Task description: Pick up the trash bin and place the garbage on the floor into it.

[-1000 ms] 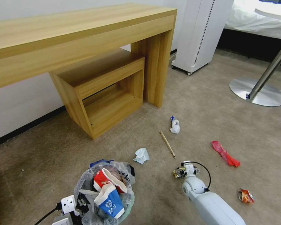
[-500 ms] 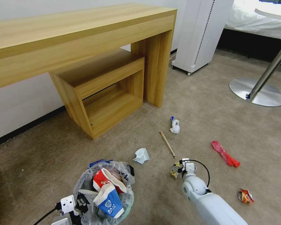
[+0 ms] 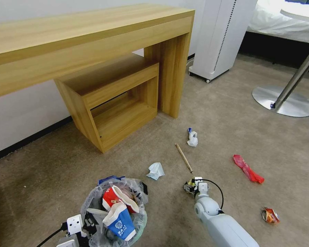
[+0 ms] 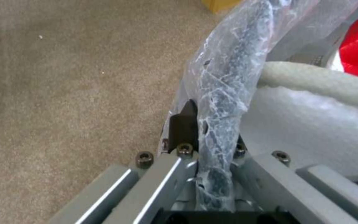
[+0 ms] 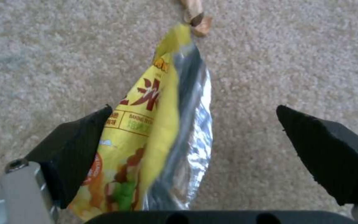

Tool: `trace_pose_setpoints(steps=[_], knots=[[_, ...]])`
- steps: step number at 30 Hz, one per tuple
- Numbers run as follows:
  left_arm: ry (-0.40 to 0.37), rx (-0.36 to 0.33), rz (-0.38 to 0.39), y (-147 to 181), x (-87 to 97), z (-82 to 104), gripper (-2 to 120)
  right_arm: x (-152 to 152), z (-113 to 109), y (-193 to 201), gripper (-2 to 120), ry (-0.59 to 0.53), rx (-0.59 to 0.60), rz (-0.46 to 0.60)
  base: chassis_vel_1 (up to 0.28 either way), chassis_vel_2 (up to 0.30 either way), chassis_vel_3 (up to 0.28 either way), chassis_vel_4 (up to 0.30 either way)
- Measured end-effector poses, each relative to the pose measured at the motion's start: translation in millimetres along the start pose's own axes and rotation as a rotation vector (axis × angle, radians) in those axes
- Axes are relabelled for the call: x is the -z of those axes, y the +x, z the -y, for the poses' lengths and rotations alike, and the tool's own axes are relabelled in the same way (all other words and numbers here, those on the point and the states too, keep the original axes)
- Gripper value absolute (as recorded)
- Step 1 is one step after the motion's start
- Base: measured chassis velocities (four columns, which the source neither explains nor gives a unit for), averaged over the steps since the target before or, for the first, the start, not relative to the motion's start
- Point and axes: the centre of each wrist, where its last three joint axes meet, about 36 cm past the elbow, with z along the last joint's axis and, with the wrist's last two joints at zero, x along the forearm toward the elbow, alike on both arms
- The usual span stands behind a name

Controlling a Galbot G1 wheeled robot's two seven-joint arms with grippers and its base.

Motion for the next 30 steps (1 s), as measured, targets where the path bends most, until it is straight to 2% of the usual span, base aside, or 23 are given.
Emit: trace_pose_setpoints(steps=[3, 6, 11, 14, 16, 18, 20, 22, 23, 25, 28, 30], knots=[[0.000, -0.001, 0.001, 0.1, 0.3, 0.0, 0, -1.1, -1.8, -1.2, 100, -0.002, 0.002, 0.008, 0.000, 0.000, 0.000, 0.000], [-0.001, -0.002, 0.000, 0.4, 0.1, 0.2, 0, -1.7, -3.4, -1.8, 93, -0.002, 0.006, 0.012, 0.000, 0.000, 0.000, 0.000], [-0.003, -0.004, 0.002, 1.0, -0.1, 1.2, 0, 0.9, -6.4, -0.1, 72, -0.005, 0.027, 0.027, 0.000, 0.000, 0.000, 0.000], [-0.004, -0.004, 0.003, 1.1, -0.2, 1.5, 0, 1.5, -7.2, 0.4, 65, -0.006, 0.034, 0.033, 0.000, 0.000, 0.000, 0.000], [-0.002, -0.005, 0.003, 1.5, -0.3, 2.2, 0, 3.2, -7.5, -0.1, 53, -0.010, 0.043, 0.043, 0.000, 0.000, 0.000, 0.000], [-0.002, -0.005, 0.003, 1.5, -0.3, 2.2, 0, 3.2, -7.5, -0.1, 53, -0.010, 0.043, 0.043, 0.000, 0.000, 0.000, 0.000], [-0.001, -0.004, 0.007, 1.6, -0.6, 2.8, 0, 5.5, -5.3, -1.4, 39, -0.013, 0.057, 0.060, 0.000, 0.000, 0.000, 0.000], [-0.001, -0.004, 0.008, 1.6, -0.7, 2.9, 0, 6.1, -4.4, -1.6, 37, -0.013, 0.059, 0.061, 0.000, 0.000, 0.000, 0.000], [-0.001, -0.003, 0.008, 1.7, -0.9, 3.2, 0, 7.4, -2.6, -2.0, 29, -0.013, 0.060, 0.064, 0.000, 0.000, 0.000, 0.000], [-0.001, -0.003, 0.008, 1.7, -1.0, 3.2, 0, 8.1, -2.0, -2.2, 26, -0.013, 0.062, 0.067, 0.000, 0.000, 0.000, 0.000], [-0.003, -0.002, 0.010, 1.9, -1.2, 2.9, 0, 8.4, -0.3, -1.3, 11, -0.009, 0.071, 0.073, 0.000, 0.000, 0.000, 0.000], [-0.004, -0.001, 0.011, 1.9, -1.3, 2.8, 0, 7.4, -0.3, -1.1, 7, -0.008, 0.071, 0.072, 0.000, 0.000, 0.000, 0.000]])
